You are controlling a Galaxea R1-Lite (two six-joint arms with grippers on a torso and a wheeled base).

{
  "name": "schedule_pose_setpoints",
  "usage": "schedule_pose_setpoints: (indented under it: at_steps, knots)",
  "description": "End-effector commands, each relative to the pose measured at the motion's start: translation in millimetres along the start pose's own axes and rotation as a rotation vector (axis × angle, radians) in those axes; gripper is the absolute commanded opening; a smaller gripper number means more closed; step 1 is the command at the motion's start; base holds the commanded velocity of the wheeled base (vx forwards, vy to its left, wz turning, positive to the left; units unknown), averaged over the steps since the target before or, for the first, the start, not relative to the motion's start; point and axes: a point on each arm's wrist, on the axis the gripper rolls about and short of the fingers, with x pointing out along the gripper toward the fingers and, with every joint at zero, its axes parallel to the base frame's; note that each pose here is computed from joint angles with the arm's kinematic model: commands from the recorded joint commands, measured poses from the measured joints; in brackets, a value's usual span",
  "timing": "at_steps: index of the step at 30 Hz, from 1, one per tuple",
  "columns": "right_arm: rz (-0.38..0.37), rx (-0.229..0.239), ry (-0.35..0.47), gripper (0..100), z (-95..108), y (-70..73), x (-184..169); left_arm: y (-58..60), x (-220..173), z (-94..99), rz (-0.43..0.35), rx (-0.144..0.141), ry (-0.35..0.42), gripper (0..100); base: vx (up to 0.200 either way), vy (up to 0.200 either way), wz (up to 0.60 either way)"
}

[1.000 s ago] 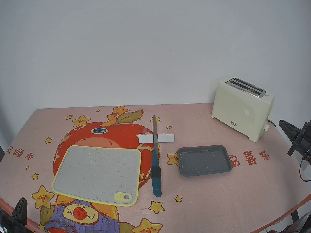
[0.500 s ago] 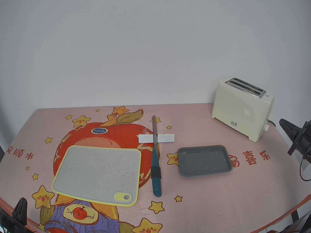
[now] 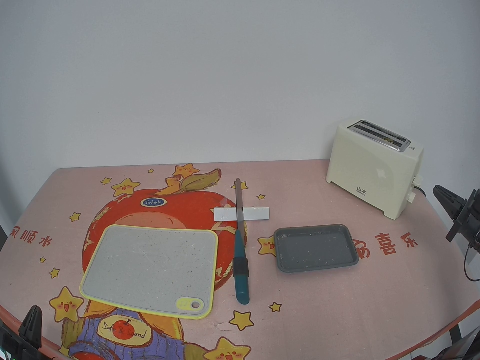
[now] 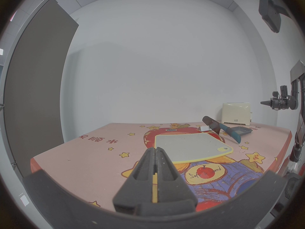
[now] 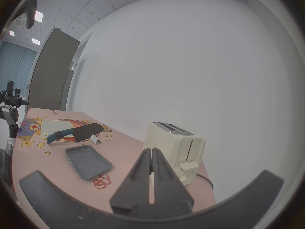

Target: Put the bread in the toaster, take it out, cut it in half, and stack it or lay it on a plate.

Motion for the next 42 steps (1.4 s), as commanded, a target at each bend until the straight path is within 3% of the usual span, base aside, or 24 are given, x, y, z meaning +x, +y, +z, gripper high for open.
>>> schedule_pose_setpoints:
  at_steps: [1,6,15,24,25,27,33,42]
  knots:
    - [0.040,0.042,0.018,0,-5.7,6.0,-3.1,0.0,0.8,-5.0,0.000,0.000,0.010,0,0.000,0.000,0.00]
    - [0.063,0.103,0.091,0,-25.4,2.8,4.3,0.0,0.8,-5.0,0.000,0.000,0.010,0,0.000,0.000,0.00]
    - [0.038,0.135,0.164,0,-48.4,-10.2,11.3,0.0,0.8,-5.0,0.000,0.000,0.010,0,0.000,0.000,0.00]
    - [-0.018,0.115,0.197,0,-60.6,-27.3,11.0,0.0,0.8,-5.0,0.000,0.000,0.010,0,0.000,0.000,0.00]
    - [-0.050,0.097,0.199,0,-62.5,-36.3,9.8,0.0,0.8,-5.0,0.000,0.000,0.010,0,0.000,0.000,0.00]
    - [-0.061,0.090,0.194,0,-62.2,-40.7,11.3,0.0,0.8,-5.0,0.000,0.000,0.010,0,0.000,0.000,0.00]
    - [-0.155,0.070,0.205,0,-60.4,-48.4,15.4,0.0,0.8,-5.0,0.000,0.000,0.010,0,0.000,0.000,0.00]
    - [-0.154,0.076,0.217,0,-63.3,-46.8,16.9,0.0,0.8,-5.0,0.000,0.000,0.010,0,0.000,0.000,0.00]
